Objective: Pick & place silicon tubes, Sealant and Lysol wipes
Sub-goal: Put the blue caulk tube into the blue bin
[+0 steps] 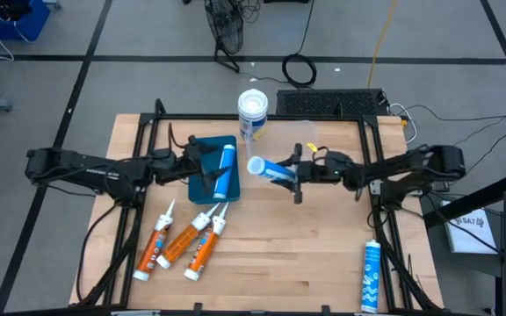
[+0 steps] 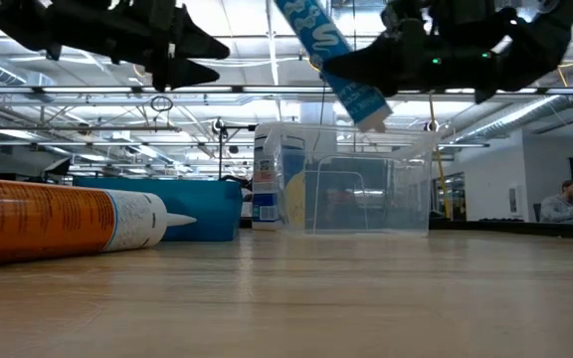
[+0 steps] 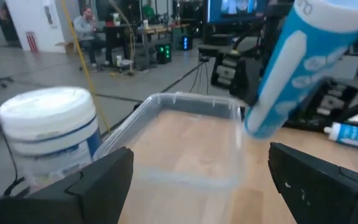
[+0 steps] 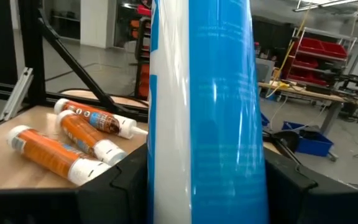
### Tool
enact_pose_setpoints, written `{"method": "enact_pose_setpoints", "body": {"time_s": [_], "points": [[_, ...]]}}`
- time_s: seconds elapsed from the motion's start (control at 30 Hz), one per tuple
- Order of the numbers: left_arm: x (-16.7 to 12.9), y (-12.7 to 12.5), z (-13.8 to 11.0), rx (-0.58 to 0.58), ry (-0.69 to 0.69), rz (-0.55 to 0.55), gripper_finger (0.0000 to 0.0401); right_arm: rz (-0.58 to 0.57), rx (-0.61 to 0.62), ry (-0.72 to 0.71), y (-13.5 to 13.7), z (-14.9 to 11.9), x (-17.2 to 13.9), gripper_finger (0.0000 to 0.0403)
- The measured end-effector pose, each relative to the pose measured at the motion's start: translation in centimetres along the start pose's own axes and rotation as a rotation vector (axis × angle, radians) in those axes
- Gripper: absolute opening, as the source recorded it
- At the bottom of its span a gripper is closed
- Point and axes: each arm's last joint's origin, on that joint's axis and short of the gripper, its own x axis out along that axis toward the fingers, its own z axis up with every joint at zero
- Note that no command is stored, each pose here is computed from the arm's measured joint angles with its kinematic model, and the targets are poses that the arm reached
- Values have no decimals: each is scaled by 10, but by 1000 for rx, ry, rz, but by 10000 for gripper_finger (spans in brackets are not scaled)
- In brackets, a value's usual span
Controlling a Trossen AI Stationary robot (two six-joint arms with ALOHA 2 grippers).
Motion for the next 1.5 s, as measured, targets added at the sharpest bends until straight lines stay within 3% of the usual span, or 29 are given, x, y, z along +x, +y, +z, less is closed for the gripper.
{"method": "enact_pose_setpoints", "body": {"time_s": [0.33, 0.67, 1.5], "points": [[10, -7, 3, 14, -114, -114, 365, 100, -36, -39, -7, 6, 55, 203], [12, -27, -1, 51, -141, -280, 365, 187, -28, -50, -11, 0, 91, 203], [14, -24, 6, 52, -226, -199, 365, 198, -26, -60, -13, -2, 104, 203]]}}
